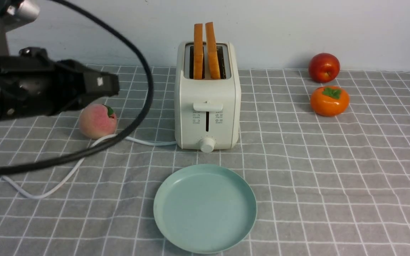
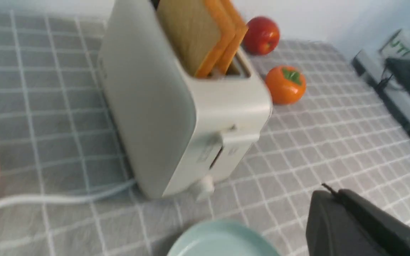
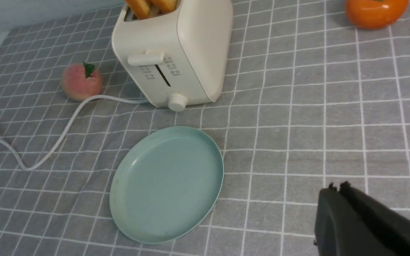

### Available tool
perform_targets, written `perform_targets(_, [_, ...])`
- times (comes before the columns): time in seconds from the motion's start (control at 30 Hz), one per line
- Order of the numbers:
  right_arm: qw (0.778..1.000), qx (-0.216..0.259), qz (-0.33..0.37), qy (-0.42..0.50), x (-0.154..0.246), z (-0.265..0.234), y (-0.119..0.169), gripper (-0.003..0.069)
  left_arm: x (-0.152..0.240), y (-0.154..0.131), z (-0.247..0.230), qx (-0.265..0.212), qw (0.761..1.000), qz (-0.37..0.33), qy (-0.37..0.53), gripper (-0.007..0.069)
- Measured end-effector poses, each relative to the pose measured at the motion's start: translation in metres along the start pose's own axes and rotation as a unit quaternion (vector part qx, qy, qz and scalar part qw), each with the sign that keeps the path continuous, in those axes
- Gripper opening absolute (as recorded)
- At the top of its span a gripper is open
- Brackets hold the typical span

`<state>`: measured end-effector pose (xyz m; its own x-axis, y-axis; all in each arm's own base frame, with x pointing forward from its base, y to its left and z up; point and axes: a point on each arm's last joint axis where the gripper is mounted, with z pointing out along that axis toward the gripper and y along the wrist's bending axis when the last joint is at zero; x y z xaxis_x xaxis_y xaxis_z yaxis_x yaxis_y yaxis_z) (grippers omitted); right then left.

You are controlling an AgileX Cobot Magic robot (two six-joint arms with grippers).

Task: Take toasted bread from bread machine on grey coffee table place on plate.
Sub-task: 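Reach for a toast slice standing in the toaster with the left gripper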

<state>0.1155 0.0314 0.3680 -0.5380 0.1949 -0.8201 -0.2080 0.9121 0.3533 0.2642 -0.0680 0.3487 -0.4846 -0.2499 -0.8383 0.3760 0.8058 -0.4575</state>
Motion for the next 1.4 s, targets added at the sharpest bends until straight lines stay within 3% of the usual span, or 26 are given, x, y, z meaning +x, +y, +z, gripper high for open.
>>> perform_targets(0.33, [1.000, 0.008, 0.009, -0.022, 0.000, 0.008, -0.006, -0.0001, -0.012, -0.019, 0.088, 0.005, 0.997, 0.071, -0.019, -0.0011])
perform_targets(0.43, [1.000, 0.009, 0.009, -0.027, 0.000, 0.008, -0.006, 0.0000, -0.012, -0.016, 0.115, -0.012, 0.997, 0.078, -0.017, 0.0034])
perform_targets(0.63, [0.999, 0.009, 0.009, -0.030, -0.001, 0.008, -0.006, 0.0005, -0.005, 0.001, 0.170, -0.012, 0.992, 0.122, 0.007, 0.0339])
perform_targets(0.67, [0.999, 0.009, 0.009, -0.030, -0.001, 0.008, -0.006, 0.0005, -0.004, 0.001, 0.171, -0.012, 0.992, 0.122, 0.008, 0.0350])
perform_targets(0.7, [0.999, 0.009, 0.009, -0.030, -0.001, 0.008, -0.006, 0.0006, 0.001, 0.007, 0.184, -0.014, 0.992, 0.127, 0.017, 0.0433])
perform_targets(0.77, [0.999, 0.009, 0.009, -0.030, -0.001, 0.008, -0.006, 0.0008, 0.004, 0.012, 0.195, -0.017, 0.991, 0.129, 0.020, 0.0521])
perform_targets(0.9, [0.999, 0.008, 0.009, -0.030, -0.001, 0.008, -0.006, 0.0014, 0.008, 0.019, 0.213, -0.016, 0.991, 0.130, 0.026, 0.0599])
perform_targets(1.03, [0.999, 0.008, 0.009, -0.030, -0.001, 0.008, -0.006, 0.0017, 0.008, 0.021, 0.222, -0.017, 0.991, 0.133, 0.024, 0.0588])
perform_targets(1.13, [0.999, 0.008, 0.009, -0.030, -0.001, 0.008, -0.006, 0.0020, 0.006, 0.024, 0.223, -0.032, 0.989, 0.146, 0.017, 0.0521])
perform_targets(1.23, [0.999, 0.008, 0.009, -0.030, -0.001, 0.008, -0.006, 0.0022, 0.004, 0.027, 0.223, -0.050, 0.987, 0.152, 0.012, 0.0393])
perform_targets(1.3, [0.999, 0.008, 0.009, -0.030, -0.001, 0.008, -0.006, 0.0022, 0.003, 0.029, 0.223, -0.058, 0.986, 0.159, 0.010, 0.0223])
perform_targets(1.4, [0.999, 0.008, 0.009, -0.030, -0.001, 0.008, -0.006, 0.0027, 0.003, 0.029, 0.223, -0.059, 0.984, 0.166, 0.009, 0.0055])
